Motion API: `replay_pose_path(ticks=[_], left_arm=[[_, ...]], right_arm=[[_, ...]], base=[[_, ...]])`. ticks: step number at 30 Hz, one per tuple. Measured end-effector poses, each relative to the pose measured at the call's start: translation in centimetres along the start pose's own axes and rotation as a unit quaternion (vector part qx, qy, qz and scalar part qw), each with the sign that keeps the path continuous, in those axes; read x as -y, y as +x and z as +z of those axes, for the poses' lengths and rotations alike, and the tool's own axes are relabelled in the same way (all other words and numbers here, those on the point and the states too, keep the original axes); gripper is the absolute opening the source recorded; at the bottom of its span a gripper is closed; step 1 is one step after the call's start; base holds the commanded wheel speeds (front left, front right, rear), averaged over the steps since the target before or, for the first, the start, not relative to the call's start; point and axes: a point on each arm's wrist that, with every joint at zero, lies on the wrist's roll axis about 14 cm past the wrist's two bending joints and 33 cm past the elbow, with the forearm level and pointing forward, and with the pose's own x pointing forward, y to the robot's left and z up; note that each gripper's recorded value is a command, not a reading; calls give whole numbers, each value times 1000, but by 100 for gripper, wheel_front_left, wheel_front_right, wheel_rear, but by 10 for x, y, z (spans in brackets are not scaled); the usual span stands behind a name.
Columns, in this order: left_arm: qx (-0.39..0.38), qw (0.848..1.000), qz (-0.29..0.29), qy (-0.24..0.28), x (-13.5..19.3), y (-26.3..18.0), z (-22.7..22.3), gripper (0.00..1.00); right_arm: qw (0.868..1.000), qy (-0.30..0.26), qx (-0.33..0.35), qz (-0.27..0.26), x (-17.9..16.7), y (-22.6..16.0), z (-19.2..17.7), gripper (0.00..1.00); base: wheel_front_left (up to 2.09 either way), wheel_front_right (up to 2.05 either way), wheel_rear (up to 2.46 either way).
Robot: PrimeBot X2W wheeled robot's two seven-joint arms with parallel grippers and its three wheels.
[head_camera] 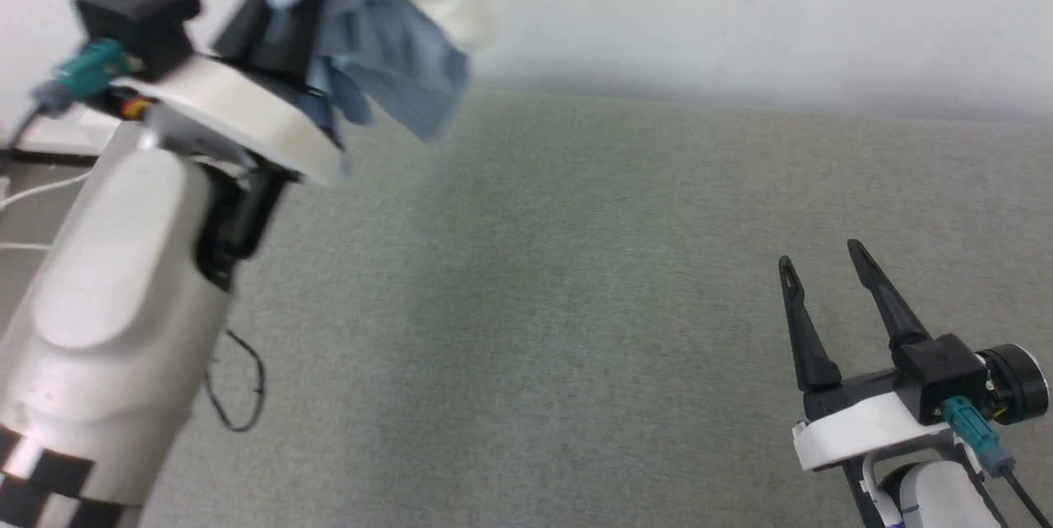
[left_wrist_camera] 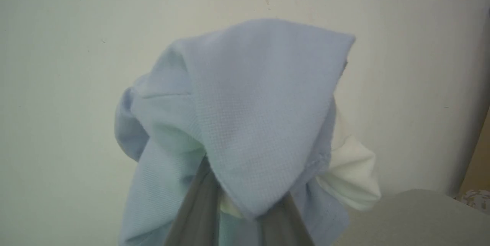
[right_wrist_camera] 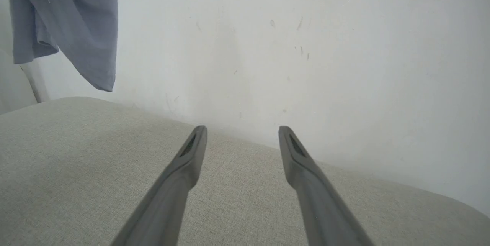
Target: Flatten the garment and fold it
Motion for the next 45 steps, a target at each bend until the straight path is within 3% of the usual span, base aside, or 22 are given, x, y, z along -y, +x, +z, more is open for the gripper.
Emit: replay_pose_path(ticks=[6,11,17,21,25,26,27,31,39,45], left_arm=[[3,994,-95,-57,92,11,0,0],[-37,982,-156,-104,156,12,-30,0],[-189,954,-190,-131,211,-18,-132,0],[-297,926,-199,-118,227,-48,-203,0],[-355,906,-204,-108,233,-67,-249,0],[-362,903,-205,-108,235,-70,-256,43],[-363,902,-206,-109,237,-71,-261,100],[-350,906,-211,-112,244,-67,-266,100],[-262,937,-195,-125,236,-49,-226,100],[-193,962,-148,-125,202,-52,-179,100]], right_arm=[[999,-11,6,-37,23,-16,9,100],[997,-20,0,-79,48,-34,9,100],[990,-28,-32,-132,80,-58,0,100],[987,-24,-51,-151,90,-68,-10,100],[985,-15,-73,-159,94,-73,-24,100],[984,-15,-78,-161,95,-74,-27,100],[983,-14,-83,-162,95,-75,-30,100],[982,-9,-100,-159,93,-76,-42,100],[984,-5,-100,-150,85,-77,-40,100],[987,-1,-89,-133,72,-78,-31,100]], base=[[0,0,0],[0,0,0],[0,0,0],[0,0,0],[0,0,0],[0,0,0],[0,0,0],[0,0,0],[0,0,0],[0,0,0]])
